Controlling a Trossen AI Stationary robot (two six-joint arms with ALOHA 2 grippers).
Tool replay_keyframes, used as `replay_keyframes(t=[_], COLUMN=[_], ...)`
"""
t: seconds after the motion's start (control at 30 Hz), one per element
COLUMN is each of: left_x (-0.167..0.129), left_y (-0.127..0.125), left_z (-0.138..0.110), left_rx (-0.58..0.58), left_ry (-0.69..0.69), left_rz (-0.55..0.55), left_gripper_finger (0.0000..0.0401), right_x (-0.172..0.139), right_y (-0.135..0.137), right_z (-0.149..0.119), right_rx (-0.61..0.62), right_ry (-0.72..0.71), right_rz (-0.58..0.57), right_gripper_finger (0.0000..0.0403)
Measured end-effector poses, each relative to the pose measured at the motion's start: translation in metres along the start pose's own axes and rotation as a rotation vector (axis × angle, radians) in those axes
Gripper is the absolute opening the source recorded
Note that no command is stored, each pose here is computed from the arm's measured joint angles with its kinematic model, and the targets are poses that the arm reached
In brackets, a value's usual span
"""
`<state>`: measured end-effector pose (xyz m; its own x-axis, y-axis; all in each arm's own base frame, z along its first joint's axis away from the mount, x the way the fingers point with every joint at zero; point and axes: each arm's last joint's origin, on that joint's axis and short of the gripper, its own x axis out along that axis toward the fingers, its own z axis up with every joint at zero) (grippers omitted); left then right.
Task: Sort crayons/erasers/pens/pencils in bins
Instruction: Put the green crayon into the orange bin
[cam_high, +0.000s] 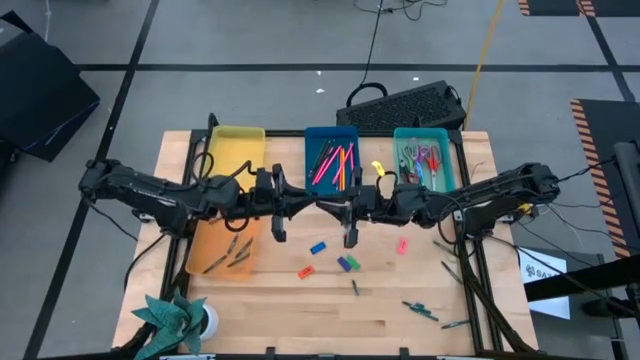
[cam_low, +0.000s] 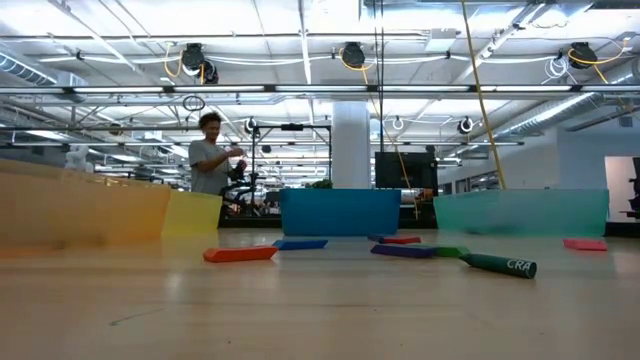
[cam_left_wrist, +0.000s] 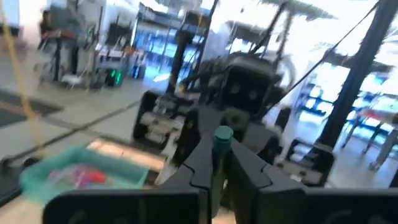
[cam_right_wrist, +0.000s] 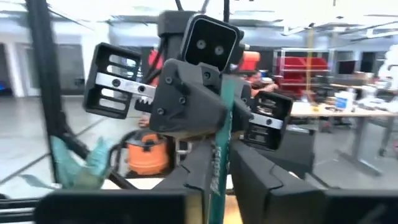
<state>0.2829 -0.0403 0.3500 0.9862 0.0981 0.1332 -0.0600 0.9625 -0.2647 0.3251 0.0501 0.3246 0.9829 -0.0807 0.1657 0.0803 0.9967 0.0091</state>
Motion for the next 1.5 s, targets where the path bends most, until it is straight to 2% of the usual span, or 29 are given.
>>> replay_keyframes(t=[0.13,0.27,0.33,0.4,0.5,0.6,0.67,0.8,0.93,1.07,1.27,1.37,1.5], left_x=[-0.014,-0.044,-0.065,-0.087,-0.121,-0.149,-0.160,-0.167,-0.168,-0.168,-0.170,-0.169,-0.169], left_y=[0.007,0.013,0.017,0.019,0.020,0.021,0.024,0.030,0.037,0.043,0.051,0.050,0.049], left_z=[0.010,0.025,0.021,0.015,0.001,-0.016,-0.027,-0.060,-0.096,-0.125,-0.156,-0.162,-0.164], left_rx=[0.012,-0.008,-0.075,-0.227,-0.407,-0.440,-0.435,-0.453,-0.511,-0.530,-0.500,-0.513,-0.541], left_ry=[0.100,0.313,0.503,0.712,1.007,1.214,1.262,1.311,1.339,1.354,1.389,1.435,1.501], left_rz=[0.058,0.137,0.185,0.198,0.287,0.440,0.538,0.661,0.748,0.835,0.981,1.006,0.988], left_gripper_finger=[0.0021,0.0021,0.0022,0.0031,0.0039,0.0031,0.0024,0.0025,0.0042,0.0041,0.0038,0.0073,0.0144], right_x=[-0.002,-0.005,-0.007,-0.009,-0.014,-0.018,-0.015,-0.002,0.004,0.005,0.012,0.011,0.005], right_y=[-0.006,-0.016,-0.023,-0.033,-0.045,-0.047,-0.046,-0.049,-0.050,-0.054,-0.054,-0.054,-0.054], right_z=[0.004,0.012,0.012,0.009,-0.015,-0.046,-0.067,-0.111,-0.142,-0.156,-0.160,-0.166,-0.176], right_rx=[0.042,-0.038,-0.083,-0.079,-0.108,-0.195,-0.221,-0.296,-0.420,-0.464,-0.502,-0.531,-0.556], right_ry=[0.132,0.427,0.597,0.766,1.029,1.226,1.298,1.403,1.451,1.468,1.395,1.368,1.355], right_rz=[-0.019,-0.028,0.027,0.117,0.194,0.248,0.268,0.319,0.450,0.538,0.545,0.560,0.580], right_gripper_finger=[0.0102,0.0146,0.0159,0.0164,0.0155,0.0138,0.0129,0.0120,0.0118,0.0118,0.0115,0.0106,0.0090])
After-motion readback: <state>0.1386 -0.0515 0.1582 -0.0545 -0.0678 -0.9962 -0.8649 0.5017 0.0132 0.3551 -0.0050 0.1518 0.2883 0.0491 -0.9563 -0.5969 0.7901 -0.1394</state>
